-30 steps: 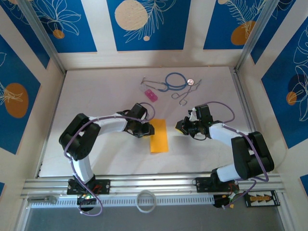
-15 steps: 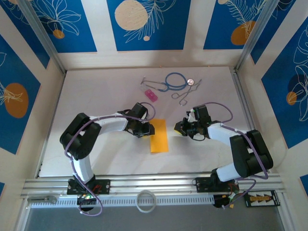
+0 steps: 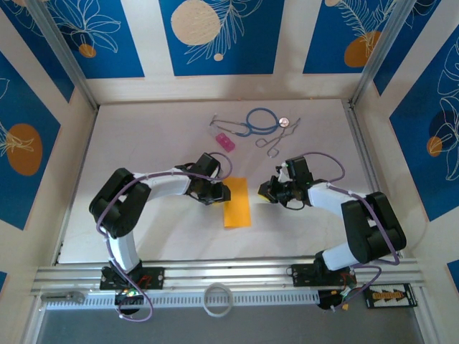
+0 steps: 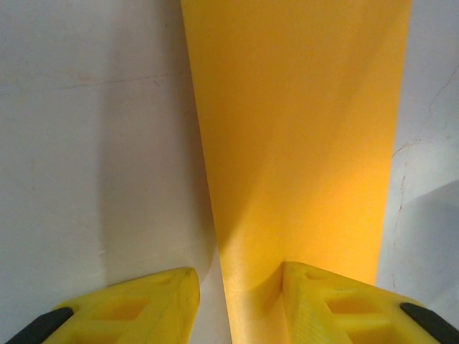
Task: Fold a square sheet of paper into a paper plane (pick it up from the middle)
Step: First fold the square sheet of paper in half at the center of the table.
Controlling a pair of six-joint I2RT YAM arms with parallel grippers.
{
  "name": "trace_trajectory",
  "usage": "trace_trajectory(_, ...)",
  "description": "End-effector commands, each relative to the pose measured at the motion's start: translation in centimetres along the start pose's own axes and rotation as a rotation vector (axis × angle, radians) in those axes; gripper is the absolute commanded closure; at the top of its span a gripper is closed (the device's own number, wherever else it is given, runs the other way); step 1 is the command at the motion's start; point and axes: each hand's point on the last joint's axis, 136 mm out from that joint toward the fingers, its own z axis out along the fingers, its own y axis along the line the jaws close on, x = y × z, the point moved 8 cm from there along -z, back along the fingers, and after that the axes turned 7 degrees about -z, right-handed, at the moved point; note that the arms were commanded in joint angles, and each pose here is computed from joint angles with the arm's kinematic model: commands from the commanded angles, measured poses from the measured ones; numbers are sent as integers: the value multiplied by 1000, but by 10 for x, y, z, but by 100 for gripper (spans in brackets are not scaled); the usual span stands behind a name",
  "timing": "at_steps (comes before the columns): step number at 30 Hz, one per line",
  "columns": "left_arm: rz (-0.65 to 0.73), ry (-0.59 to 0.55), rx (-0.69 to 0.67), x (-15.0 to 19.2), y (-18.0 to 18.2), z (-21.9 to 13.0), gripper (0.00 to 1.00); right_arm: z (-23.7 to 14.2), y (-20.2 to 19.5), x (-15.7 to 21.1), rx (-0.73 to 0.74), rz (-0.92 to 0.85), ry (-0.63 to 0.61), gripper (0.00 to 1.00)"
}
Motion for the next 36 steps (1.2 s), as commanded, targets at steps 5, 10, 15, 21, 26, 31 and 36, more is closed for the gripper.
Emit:
trace_trajectory(5, -9, 22, -87, 6, 18, 16, 60, 7, 14, -1, -10, -55, 43, 89)
trace_trajectory(10, -13, 20, -86, 6, 18, 17, 60, 10, 14, 0, 34, -49, 41, 89)
trace_trajectory(15, -22, 22, -86, 7, 19, 18, 60, 12, 22, 1, 22, -94, 64, 89)
trace_trajectory(21, -18, 24, -82, 7, 18, 18, 60, 24, 29, 4, 78, -143, 106, 96)
trace_trajectory(26, -22, 22, -87, 8, 20, 18, 59, 32, 34, 6, 132, -159, 123, 97)
trace_trajectory(31, -21, 22, -82, 8, 19, 18, 60, 40, 39, 7, 115, -168, 141, 100)
trace_trajectory(36, -23, 25, -85, 9, 20, 19, 60, 51, 44, 7, 170, -191, 170, 100)
